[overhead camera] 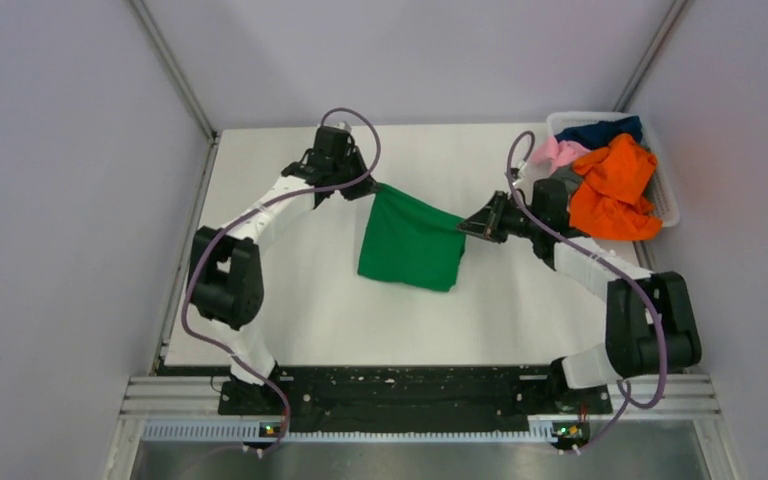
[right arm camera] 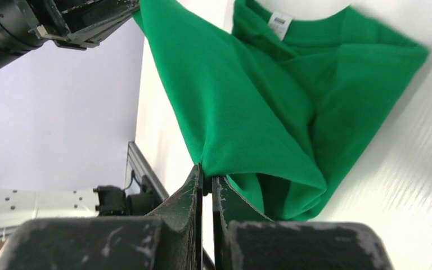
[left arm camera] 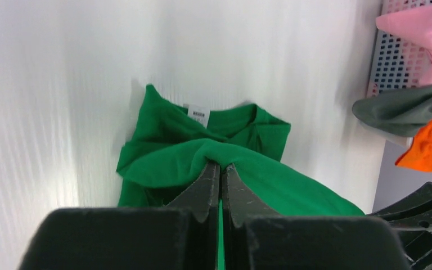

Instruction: Fold and stack the t-shirts

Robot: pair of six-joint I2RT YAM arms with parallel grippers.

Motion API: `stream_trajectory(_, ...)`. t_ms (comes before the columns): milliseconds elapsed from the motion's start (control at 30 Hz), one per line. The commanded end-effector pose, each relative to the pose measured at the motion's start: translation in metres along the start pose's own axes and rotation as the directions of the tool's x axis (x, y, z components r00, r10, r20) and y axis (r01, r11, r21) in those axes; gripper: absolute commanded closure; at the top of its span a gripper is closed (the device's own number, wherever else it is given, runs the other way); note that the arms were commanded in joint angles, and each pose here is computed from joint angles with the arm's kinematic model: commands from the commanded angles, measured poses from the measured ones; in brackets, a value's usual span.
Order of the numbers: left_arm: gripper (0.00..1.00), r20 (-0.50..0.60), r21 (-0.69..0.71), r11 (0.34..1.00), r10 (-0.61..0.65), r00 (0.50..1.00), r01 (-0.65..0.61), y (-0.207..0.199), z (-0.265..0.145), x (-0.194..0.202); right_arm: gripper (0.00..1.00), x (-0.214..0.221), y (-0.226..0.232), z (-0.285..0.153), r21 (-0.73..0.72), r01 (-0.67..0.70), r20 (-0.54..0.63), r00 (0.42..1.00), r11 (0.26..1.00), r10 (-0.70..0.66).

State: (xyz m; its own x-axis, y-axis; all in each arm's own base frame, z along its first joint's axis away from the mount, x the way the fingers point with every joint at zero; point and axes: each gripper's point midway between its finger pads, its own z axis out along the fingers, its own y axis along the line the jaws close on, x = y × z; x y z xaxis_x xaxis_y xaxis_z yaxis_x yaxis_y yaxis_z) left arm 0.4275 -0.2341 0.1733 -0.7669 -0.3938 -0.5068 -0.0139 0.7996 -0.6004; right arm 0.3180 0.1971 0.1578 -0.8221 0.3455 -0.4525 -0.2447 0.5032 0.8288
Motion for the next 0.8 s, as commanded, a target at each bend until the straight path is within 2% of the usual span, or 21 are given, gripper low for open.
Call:
stream_trajectory(0,1.0,0.012,-0.013,1.0,0.009,1.0,-0.009,0.008,0.033,-0.027,1.0,-0.044,0.0,0.017,-0.032,0.065,0.073,0.995,0.997,-0.063)
stream_trajectory(200,1.0,-0.006,-0.104,0.995,-0.009,1.0,0.008,0.034,0.084,-0.042,1.0,-0.072,-0.046,0.05,0.063,0.036,0.088,0.995,0.997,-0.042)
stream_trajectory(267,0.96,-0.016,-0.088,0.996,-0.013,1.0,0.011,0.031,0.099,-0.05,1.0,-0.085,-0.062,0.056,0.127,0.03,0.111,0.993,0.991,-0.044)
stream_trajectory(300,0.91,-0.022,-0.084,0.996,-0.017,1.0,0.015,0.031,0.106,-0.051,0.98,-0.092,-0.07,0.058,0.158,0.031,0.123,0.991,0.987,-0.05)
stream_trajectory(333,0.79,-0.023,-0.072,0.997,-0.013,1.0,0.011,0.029,0.11,-0.053,0.88,-0.102,-0.075,0.06,0.183,0.038,0.145,0.987,0.982,-0.065)
stream_trajectory(400,0.52,-0.024,-0.064,0.998,-0.007,1.0,0.006,0.026,0.114,-0.057,0.56,-0.116,-0.079,0.064,0.211,0.059,0.155,0.983,0.976,-0.093)
stream_trajectory(433,0.4,-0.022,-0.066,0.998,-0.003,1.0,0.001,0.024,0.113,-0.059,0.44,-0.121,-0.076,0.064,0.216,0.065,0.15,0.984,0.974,-0.098)
stream_trajectory(467,0.29,-0.017,-0.064,0.998,0.003,1.0,-0.004,0.022,0.109,-0.062,0.35,-0.125,-0.07,0.062,0.216,0.084,0.143,0.983,0.973,-0.116)
stream_trajectory(500,0.12,-0.011,-0.062,0.998,0.01,1.0,-0.01,0.019,0.103,-0.064,0.29,-0.127,-0.064,0.06,0.213,0.101,0.142,0.981,0.972,-0.133)
stream_trajectory(533,0.03,-0.007,-0.06,0.998,0.016,1.0,-0.017,0.016,0.096,-0.066,0.22,-0.128,-0.056,0.055,0.215,0.118,0.151,0.977,0.97,-0.152)
stream_trajectory(567,0.01,-0.006,-0.065,0.998,0.017,1.0,-0.017,0.016,0.089,-0.064,0.05,-0.127,-0.048,0.048,0.22,0.133,0.161,0.972,0.966,-0.17)
stream_trajectory(600,0.01,0.004,-0.061,0.998,0.02,1.0,-0.02,0.012,0.078,-0.065,0.02,-0.122,-0.042,0.042,0.226,0.148,0.163,0.969,0.963,-0.187)
stream_trajectory(700,0.01,0.003,-0.054,0.998,0.033,0.999,-0.032,0.016,0.059,-0.046,0.01,-0.092,-0.013,0.029,0.183,0.206,0.142,0.962,0.961,-0.234)
stream_trajectory(767,0.01,-0.032,-0.053,0.997,0.053,0.998,-0.055,0.021,0.053,-0.02,0.01,-0.056,0.011,0.03,0.07,0.212,0.099,0.971,0.975,-0.218)
